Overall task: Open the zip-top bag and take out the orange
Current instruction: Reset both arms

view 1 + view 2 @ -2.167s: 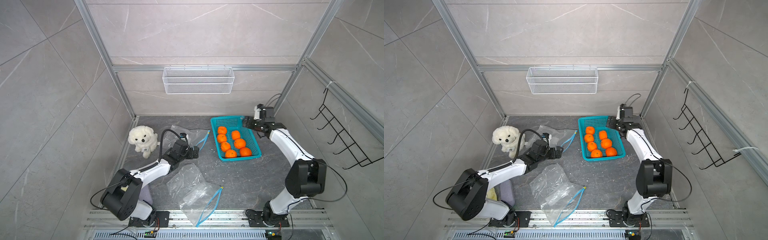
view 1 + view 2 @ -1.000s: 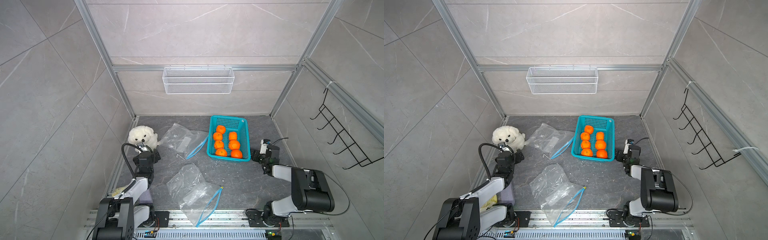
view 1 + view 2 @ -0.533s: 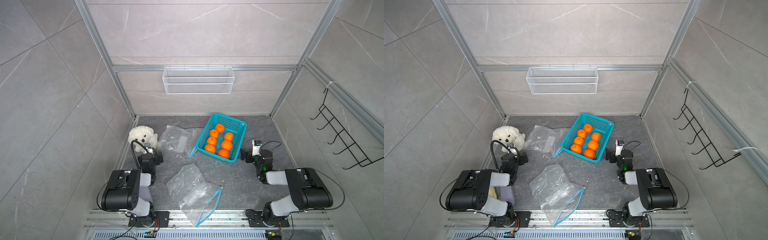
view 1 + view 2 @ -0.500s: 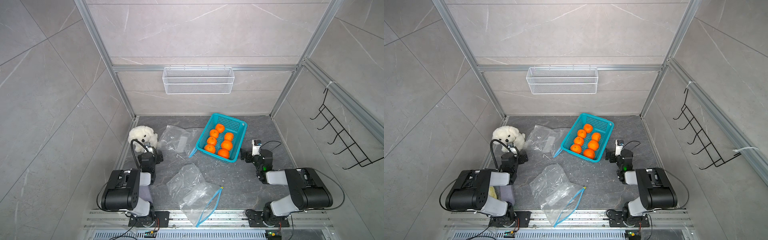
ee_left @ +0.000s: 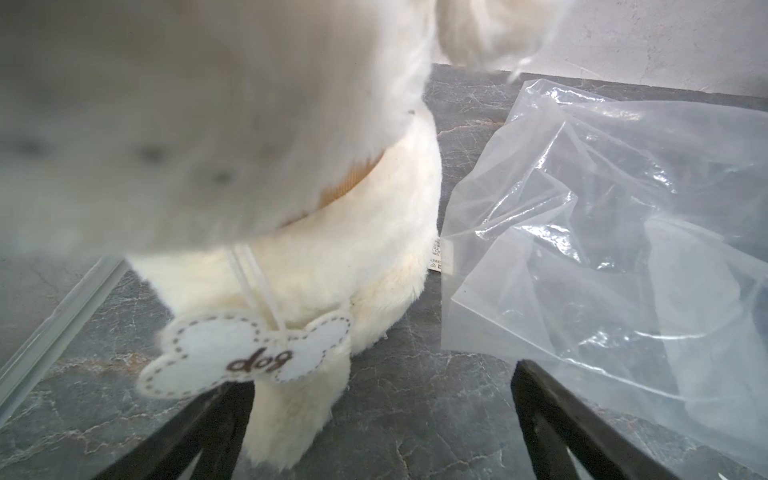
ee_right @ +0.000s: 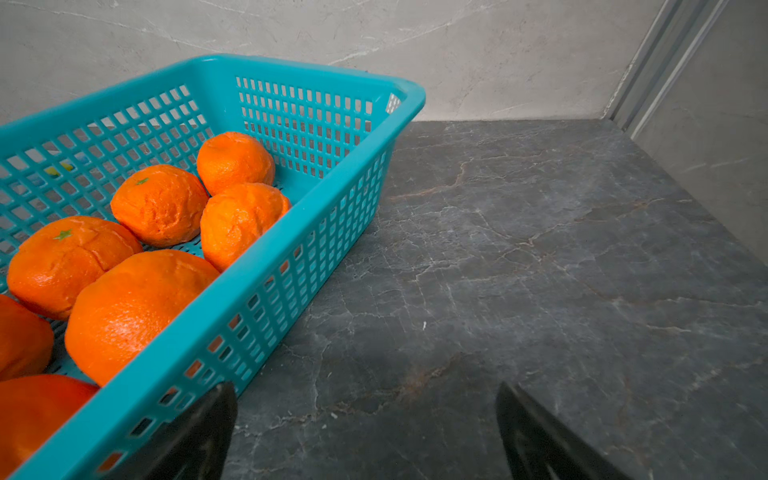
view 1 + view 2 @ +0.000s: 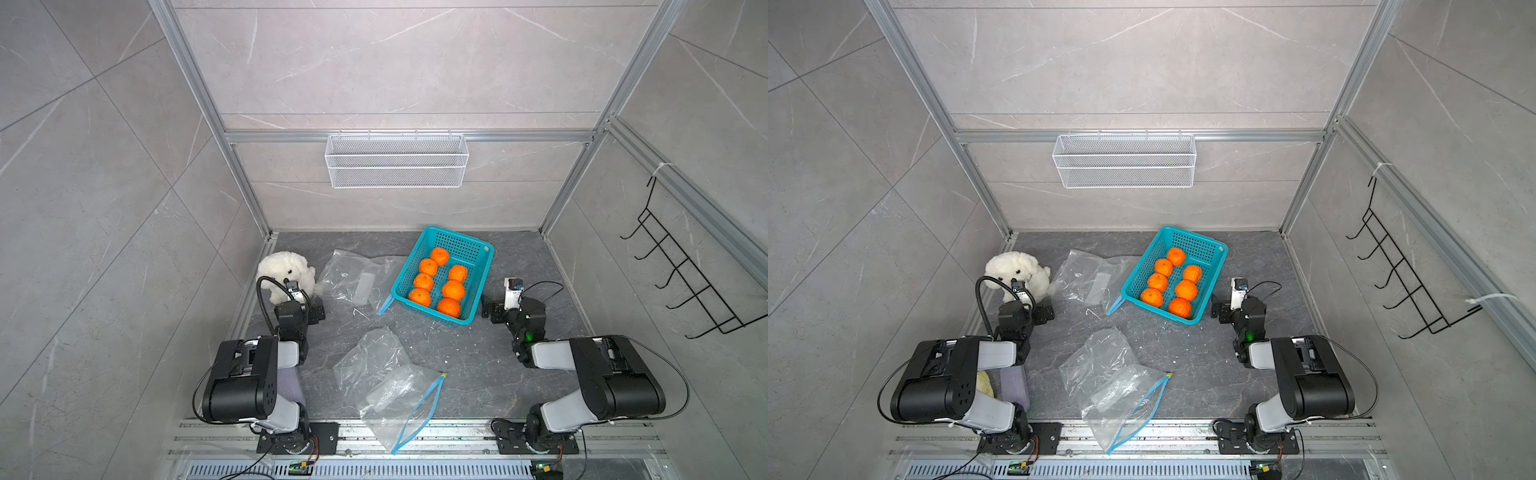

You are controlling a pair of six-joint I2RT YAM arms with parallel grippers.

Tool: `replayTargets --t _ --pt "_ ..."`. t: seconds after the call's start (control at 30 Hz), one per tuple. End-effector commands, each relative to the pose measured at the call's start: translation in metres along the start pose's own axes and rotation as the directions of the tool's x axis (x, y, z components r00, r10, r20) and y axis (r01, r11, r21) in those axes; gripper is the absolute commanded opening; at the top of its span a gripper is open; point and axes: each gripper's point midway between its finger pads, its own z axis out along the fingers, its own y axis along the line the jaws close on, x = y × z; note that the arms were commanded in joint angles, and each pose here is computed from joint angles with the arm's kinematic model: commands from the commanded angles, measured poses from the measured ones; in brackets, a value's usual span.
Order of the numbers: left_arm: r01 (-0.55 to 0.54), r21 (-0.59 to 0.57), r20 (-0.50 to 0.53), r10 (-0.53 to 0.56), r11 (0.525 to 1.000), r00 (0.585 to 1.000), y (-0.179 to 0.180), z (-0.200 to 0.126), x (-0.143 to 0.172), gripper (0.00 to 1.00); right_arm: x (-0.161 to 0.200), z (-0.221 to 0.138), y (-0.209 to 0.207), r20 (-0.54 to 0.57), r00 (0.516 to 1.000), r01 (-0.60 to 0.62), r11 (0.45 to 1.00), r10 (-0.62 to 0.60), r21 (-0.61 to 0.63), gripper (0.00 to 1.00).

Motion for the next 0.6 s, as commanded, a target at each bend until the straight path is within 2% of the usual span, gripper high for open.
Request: replayTargets --t 0.0,0.03,0.07,0.13,0.23,0.27,0.4,0.43,0.53,0.57 --pt "-0.023 0.013 0.043 0.022 1.0 0.999 -0.002 0.0 -0.014 1.0 -0.007 0.003 0.001 0.02 1.0 0.024 1.0 -0.025 0.005 1.0" --pt "-0.023 0.012 0.043 0.022 1.0 0.999 -0.002 0.001 -0.014 1.0 -0.006 0.003 0.001 0.02 0.999 0.025 1.0 -0.025 0.004 1.0" --pt "-0.023 0.013 0.047 0.023 1.0 0.999 -0.002 0.0 -0.014 1.0 -0.018 -0.004 0.008 0.071 0.997 0.03 0.999 -0.027 -0.033 0.99" --pt "-0.024 0.014 0.044 0.023 1.0 0.999 -0.002 0.0 -0.014 1.0 -0.051 -0.046 0.03 0.156 0.984 0.103 0.986 -0.082 -0.131 0.99" --pt "-0.024 0.014 0.043 0.024 1.0 0.999 -0.002 0.0 -0.014 1.0 -0.068 -0.081 0.031 0.254 0.965 0.095 0.989 -0.062 -0.117 0.99" --pt "-0.024 0.016 0.043 0.023 1.0 0.999 -0.003 0.0 -0.014 1.0 -0.064 -0.077 0.025 0.251 0.966 0.087 0.993 -0.063 -0.084 0.99" --pt "-0.025 0.017 0.043 0.024 1.0 0.999 -0.003 0.001 -0.014 1.0 -0.023 -0.015 0.016 0.072 0.996 0.058 0.996 -0.053 -0.07 0.99" --pt "-0.024 0.017 0.041 0.023 1.0 0.999 -0.003 0.001 -0.013 1.0 -0.013 0.0 0.008 0.035 0.999 0.04 0.999 -0.039 -0.032 0.99" --pt "-0.025 0.015 0.042 0.024 1.0 0.999 -0.003 0.0 -0.014 1.0 -0.005 0.001 -0.001 0.004 1.0 0.026 0.999 -0.026 0.025 0.99" --pt "-0.026 0.016 0.045 0.025 1.0 0.999 -0.003 0.001 -0.014 1.0 -0.008 0.004 0.0 0.024 0.999 0.035 0.999 -0.036 0.03 0.99"
